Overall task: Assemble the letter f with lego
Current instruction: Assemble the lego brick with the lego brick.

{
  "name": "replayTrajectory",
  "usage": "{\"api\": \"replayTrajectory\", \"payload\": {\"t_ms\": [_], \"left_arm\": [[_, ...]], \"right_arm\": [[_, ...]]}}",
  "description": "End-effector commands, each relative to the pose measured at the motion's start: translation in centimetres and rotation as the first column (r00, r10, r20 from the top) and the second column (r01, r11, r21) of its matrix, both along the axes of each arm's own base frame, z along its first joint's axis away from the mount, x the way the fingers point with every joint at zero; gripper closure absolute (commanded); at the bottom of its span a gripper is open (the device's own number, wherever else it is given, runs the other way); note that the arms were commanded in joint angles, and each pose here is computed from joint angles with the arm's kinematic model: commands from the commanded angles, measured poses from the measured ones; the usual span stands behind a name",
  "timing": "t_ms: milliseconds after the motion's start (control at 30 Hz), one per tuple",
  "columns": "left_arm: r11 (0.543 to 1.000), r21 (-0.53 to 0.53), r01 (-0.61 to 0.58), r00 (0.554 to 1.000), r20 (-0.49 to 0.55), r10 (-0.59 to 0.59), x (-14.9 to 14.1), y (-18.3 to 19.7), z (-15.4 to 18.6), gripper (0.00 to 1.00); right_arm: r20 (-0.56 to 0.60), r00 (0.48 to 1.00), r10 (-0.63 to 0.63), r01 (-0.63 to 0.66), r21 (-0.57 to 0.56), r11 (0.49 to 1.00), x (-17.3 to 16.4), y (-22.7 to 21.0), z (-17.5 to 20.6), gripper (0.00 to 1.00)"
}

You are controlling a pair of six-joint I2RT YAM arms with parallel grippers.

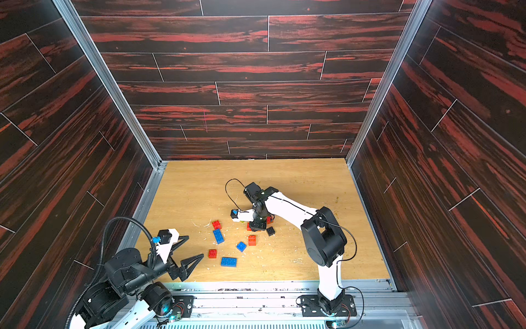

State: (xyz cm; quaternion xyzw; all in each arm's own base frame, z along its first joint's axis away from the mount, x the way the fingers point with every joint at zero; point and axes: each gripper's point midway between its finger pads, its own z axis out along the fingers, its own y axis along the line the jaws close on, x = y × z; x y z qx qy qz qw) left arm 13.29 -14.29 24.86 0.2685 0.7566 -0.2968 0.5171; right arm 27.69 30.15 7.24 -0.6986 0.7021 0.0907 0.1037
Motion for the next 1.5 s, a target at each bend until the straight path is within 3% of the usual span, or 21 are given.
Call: {"api": "replayTrajectory", "payload": {"t_ms": [0,567,1467], "left_arm": [[1.000,0.000,0.001,1.000,-0.007,-0.001,0.0,-0.1,-0.4,0.00],[1.000,0.002,-0.001,1.000,-0.008,0.001,0.1,-0.1,-0.4,0.00],[1.000,0.002,-0.002,1.000,-0.008,0.002,0.1,0.0,-0.4,0.00]], "right_arm": [[-0.001,1.000,0.009,-0.009,0.006,1.000,-1.2,0.3,0.7,0.77],[-0.050,0.998,0.034,-0.034,0.006,0.999,-3.9,0.7,-0.1,0.77],[-0.062,0.997,0.043,-0.041,0.029,0.999,-4.9,1.4,0.7,0.77]]}}
